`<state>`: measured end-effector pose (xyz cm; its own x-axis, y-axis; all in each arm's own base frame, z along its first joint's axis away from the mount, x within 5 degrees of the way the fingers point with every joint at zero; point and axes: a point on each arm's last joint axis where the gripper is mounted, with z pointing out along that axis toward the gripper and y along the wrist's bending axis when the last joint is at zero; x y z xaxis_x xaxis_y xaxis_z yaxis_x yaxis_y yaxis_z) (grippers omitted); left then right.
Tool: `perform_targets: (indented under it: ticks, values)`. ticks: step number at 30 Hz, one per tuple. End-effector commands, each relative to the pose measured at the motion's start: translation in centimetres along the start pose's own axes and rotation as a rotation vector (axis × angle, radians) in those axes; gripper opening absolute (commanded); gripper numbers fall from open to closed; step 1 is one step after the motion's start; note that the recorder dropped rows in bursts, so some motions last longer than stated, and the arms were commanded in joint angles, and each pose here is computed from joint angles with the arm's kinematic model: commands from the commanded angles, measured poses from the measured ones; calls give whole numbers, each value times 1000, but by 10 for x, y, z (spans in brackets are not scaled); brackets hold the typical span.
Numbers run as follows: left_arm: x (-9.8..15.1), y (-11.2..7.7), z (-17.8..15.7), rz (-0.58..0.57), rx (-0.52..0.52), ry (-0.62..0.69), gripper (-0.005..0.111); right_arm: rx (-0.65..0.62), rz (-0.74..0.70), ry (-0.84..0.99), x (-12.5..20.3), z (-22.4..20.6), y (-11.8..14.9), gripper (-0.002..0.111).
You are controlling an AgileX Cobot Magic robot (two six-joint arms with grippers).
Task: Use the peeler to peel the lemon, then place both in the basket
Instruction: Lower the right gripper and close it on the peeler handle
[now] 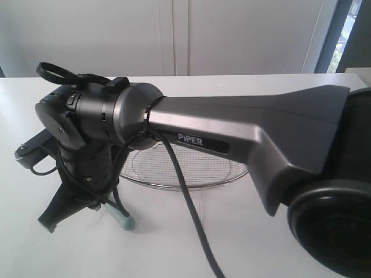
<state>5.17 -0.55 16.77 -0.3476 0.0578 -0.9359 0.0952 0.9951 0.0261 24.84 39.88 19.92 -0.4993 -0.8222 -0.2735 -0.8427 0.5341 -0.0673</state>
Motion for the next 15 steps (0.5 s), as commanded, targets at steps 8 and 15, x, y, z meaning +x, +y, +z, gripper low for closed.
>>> perform_targets:
  ticks: [8, 15]
  values:
    - [1, 0, 0, -1, -3, 1, 0, 7, 31, -23, -3, -3, -2, 45]
    - [1, 0, 0, -1, -3, 1, 0, 9, 30, -25, -3, -3, -2, 49]
